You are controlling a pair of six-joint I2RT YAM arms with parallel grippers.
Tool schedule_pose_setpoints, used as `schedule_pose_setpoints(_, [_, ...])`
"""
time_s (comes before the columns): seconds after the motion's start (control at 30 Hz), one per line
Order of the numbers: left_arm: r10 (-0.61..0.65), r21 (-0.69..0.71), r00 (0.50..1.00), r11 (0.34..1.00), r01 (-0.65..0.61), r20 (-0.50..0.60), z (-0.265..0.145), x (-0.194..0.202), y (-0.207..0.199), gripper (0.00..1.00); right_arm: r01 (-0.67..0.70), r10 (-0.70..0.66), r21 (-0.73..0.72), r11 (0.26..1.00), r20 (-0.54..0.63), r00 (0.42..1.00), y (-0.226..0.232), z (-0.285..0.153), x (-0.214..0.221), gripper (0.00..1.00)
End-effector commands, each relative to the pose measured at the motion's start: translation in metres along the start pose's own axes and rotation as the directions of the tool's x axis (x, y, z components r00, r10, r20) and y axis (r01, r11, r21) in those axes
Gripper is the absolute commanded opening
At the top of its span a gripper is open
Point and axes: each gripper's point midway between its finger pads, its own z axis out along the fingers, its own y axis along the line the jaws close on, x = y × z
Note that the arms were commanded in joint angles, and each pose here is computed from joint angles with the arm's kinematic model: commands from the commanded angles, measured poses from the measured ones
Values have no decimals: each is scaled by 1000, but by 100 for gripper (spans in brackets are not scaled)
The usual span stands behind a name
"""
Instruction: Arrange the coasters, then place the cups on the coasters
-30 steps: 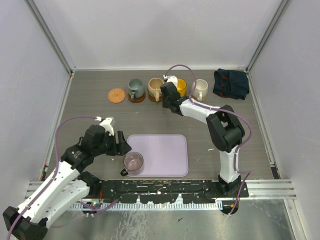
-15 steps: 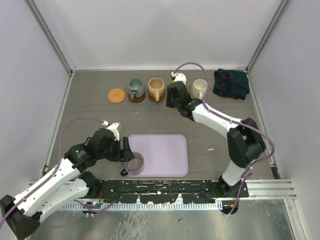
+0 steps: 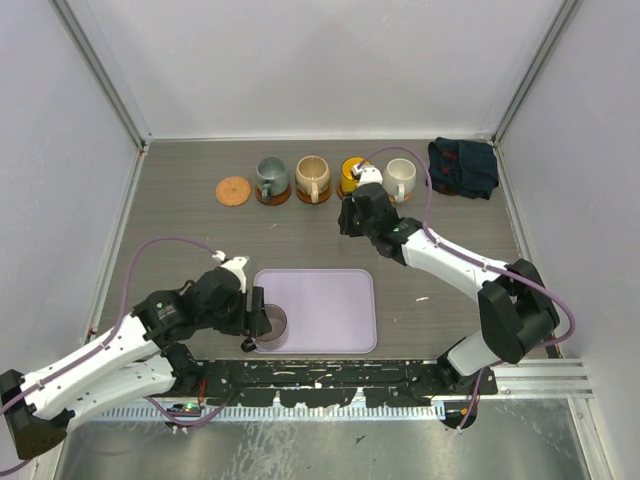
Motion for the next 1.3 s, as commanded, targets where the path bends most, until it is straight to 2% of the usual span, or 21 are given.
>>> schedule_pose_setpoints(0.0, [-20, 6, 1000, 1000, 20, 13, -7, 2, -10, 72, -11, 15, -91, 996, 46, 999, 16, -8, -10, 33])
schedule_pose_setpoints(0.2, [8, -27, 999, 1000, -9, -36, -1, 16, -9, 75, -15, 18, -116, 993, 28, 999, 18, -8, -1, 33])
schedule_pose_setpoints(0.37, [6, -69, 1000, 998, -7, -9, 4, 13, -1, 78, -19, 23, -137, 990, 28, 999, 19, -10, 5, 33])
schedule_pose_setpoints(0.6, [-12, -78, 1000, 997, 11, -10, 14, 21, 7, 74, -23, 24, -131, 991, 7, 1000, 16, -10, 16, 33])
schedule_pose_setpoints(0.83, [-10, -23, 999, 1000, 9, -36, 21, 27, -4, 64, -26, 28, -126, 992, 14, 1000, 14, -12, 16, 33])
schedule_pose_setpoints(1.27, [7, 92, 1000, 996, -5, -25, 15, 23, -28, 73, -41, 41, -128, 991, -3, 999, 12, -12, 25, 33])
